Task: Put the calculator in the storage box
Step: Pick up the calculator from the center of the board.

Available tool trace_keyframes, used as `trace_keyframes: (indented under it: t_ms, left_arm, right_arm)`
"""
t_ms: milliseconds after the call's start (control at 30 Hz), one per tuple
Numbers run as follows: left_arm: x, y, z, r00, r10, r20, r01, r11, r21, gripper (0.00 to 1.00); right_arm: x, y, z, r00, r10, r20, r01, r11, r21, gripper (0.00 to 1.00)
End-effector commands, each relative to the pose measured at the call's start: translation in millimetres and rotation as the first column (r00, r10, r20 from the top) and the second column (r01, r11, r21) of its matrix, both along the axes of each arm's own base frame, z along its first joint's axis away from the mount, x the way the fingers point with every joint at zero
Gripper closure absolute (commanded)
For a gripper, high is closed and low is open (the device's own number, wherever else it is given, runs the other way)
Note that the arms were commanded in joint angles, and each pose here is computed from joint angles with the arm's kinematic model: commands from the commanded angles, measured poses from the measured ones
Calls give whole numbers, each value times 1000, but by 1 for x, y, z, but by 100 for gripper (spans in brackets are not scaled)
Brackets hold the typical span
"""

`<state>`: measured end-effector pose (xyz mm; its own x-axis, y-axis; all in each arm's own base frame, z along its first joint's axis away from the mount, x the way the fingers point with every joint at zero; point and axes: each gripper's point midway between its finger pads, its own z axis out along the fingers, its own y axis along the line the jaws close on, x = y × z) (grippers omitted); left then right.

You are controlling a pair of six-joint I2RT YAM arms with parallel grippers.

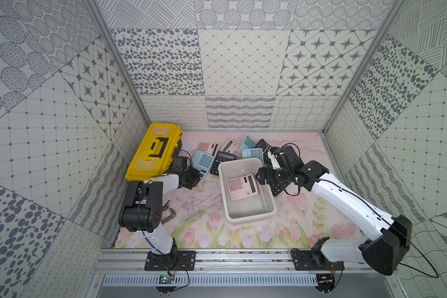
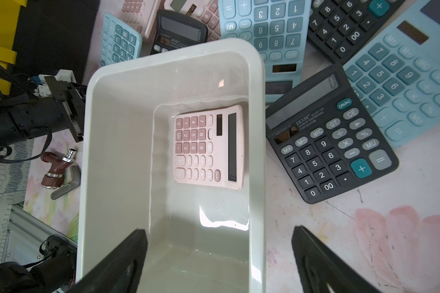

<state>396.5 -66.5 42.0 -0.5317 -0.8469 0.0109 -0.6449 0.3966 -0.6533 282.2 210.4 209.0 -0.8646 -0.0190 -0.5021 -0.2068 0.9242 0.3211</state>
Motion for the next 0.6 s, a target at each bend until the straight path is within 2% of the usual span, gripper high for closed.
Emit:
trace_keyframes:
  t_ms: [0, 233, 567]
  left_arm:
    - [-5, 5, 11, 999, 34, 16, -34, 999, 8, 79]
    - [-10, 9, 28, 999, 22, 37, -24, 999, 44, 100]
    - [-20, 8, 67, 996, -8, 91, 3, 998, 57, 100]
  right_arm:
    - [2, 2, 8, 999, 9, 33, -10, 999, 30, 5]
    - [1, 2, 10, 999, 7, 37, -8, 999, 40, 5]
    - [-6, -3, 12, 999, 0, 43, -3, 999, 53, 3]
